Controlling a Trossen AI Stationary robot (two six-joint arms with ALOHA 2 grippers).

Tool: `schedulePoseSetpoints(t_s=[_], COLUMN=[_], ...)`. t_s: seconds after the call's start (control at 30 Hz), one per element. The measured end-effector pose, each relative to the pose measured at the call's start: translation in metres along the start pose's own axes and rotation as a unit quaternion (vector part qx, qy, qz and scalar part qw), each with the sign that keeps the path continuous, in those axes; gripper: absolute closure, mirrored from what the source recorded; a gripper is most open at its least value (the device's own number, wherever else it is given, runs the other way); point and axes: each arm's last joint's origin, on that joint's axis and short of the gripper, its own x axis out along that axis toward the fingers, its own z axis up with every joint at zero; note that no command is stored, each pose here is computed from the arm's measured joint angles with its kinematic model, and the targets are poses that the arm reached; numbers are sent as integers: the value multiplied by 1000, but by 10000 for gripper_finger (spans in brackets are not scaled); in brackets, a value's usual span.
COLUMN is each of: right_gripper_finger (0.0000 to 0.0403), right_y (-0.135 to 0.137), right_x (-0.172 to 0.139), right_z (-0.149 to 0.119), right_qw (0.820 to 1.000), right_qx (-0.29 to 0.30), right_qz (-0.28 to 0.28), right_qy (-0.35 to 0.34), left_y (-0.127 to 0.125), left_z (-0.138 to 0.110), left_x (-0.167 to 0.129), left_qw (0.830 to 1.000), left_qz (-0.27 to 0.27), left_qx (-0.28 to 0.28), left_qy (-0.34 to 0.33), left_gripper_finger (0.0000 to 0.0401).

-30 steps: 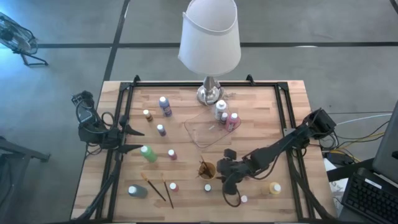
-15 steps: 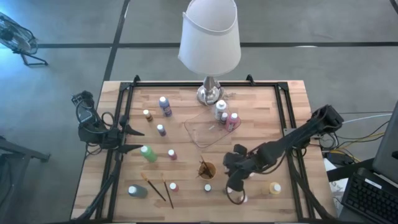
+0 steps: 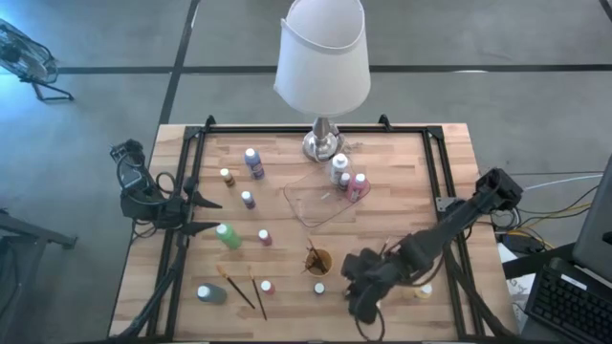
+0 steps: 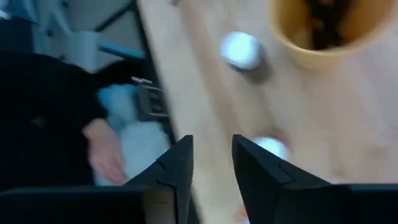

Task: Pick & Place Paint Supplies
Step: Put the black bottle into the transparent bin

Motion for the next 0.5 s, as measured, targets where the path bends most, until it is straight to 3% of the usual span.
schedulePoseSetpoints(t_s=[0.17, 0.3, 0.5], right_gripper_finger=[313, 327, 343], right_y=[27, 42, 56], right_x=[16, 31, 35], right_z=[13, 24, 33], right_qw=[999, 994, 976], right_qx=[42, 111, 203], right_qz=[7, -10, -78], right_qy=[-16, -11, 24], left_y=[0, 0, 0], left_z=[0, 0, 0], left_x=[0, 0, 0], left_qw=[1000, 1000, 1000], left_qz=[0, 0, 0], left_qx=[0, 0, 0], left_qy=[0, 0, 0], left_gripper_finger=[183, 183, 183])
